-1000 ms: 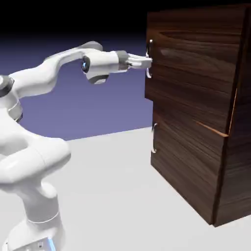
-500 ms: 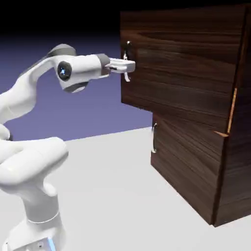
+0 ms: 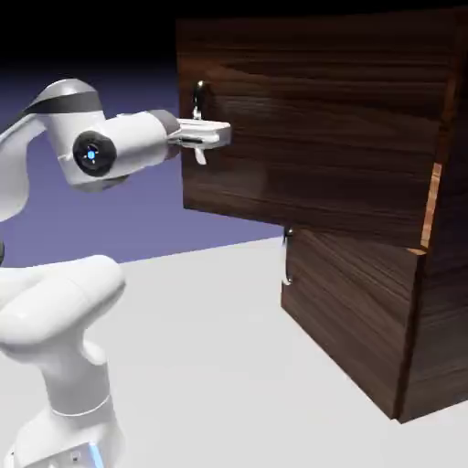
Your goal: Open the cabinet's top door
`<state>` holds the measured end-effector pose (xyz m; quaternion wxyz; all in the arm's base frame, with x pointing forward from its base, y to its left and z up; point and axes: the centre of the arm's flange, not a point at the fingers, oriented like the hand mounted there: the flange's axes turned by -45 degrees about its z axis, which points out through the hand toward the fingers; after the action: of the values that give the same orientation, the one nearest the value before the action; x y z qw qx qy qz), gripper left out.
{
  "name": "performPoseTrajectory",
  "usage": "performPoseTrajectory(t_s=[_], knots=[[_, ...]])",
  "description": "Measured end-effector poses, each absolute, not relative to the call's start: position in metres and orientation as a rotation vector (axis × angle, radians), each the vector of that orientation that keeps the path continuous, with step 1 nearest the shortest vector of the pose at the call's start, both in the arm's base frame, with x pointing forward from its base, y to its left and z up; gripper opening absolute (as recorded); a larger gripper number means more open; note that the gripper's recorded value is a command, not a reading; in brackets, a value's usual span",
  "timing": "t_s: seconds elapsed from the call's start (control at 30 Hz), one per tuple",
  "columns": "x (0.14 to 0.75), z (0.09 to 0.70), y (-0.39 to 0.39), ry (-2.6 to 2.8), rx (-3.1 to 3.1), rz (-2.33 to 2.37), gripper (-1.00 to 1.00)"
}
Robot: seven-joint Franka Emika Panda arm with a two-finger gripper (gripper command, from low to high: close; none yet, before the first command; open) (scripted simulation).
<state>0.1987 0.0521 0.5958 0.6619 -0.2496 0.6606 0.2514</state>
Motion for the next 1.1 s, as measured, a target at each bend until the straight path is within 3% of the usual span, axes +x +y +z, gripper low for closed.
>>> performPoseTrajectory(t_s=[1.1], knots=[[0.14, 0.596, -0.196, 1.329, -1.001, 1.001, -1.0]])
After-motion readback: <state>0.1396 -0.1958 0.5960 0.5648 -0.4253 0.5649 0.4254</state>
